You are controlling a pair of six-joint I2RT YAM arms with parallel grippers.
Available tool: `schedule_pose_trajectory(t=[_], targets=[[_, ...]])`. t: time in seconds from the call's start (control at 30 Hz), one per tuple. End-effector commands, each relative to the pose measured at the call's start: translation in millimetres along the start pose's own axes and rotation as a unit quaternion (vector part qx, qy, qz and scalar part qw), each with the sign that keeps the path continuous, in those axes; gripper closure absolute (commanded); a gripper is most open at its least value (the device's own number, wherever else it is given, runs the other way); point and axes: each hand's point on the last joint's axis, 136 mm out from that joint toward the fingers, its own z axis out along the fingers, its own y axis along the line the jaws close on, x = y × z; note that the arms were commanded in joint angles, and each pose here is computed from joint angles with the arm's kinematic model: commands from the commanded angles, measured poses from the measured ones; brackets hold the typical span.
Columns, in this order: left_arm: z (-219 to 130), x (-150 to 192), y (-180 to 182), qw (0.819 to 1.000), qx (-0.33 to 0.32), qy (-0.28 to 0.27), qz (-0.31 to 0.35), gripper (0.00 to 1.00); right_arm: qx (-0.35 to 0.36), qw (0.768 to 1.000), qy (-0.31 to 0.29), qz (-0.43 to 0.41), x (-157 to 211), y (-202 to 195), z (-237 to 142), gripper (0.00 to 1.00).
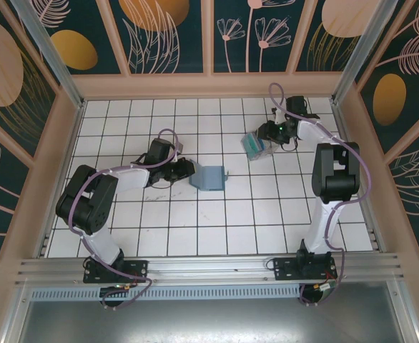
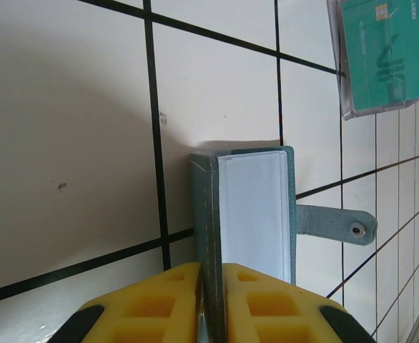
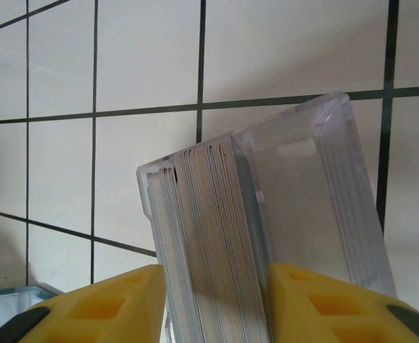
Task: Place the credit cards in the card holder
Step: Pick up the credit card from the storage box.
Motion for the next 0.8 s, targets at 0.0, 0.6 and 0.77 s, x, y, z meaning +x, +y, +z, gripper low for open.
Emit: schedule_pose_trajectory(t=[0.0, 0.6, 0.77], targets=[[-1.9, 1.6, 5.4, 1.0, -0.012, -0.003, -0.004, 0.83, -0.04, 0.999, -0.001, -0.012, -3.8, 20.2, -10.3, 0.66], [-12.2, 0.6, 13.6, 0.999, -0.037, -0.028, -0.009, 0.84, 0.015, 1.0, -0.019, -0.015, -5.6, 9.2, -21.8, 1.0], [-16.1, -0.9, 13.1, 0.998, -0.043, -0.032, -0.01, 0.89, 0.117, 0.99, -0.074, -0.01, -11.1, 0.5, -55.4, 1.0]])
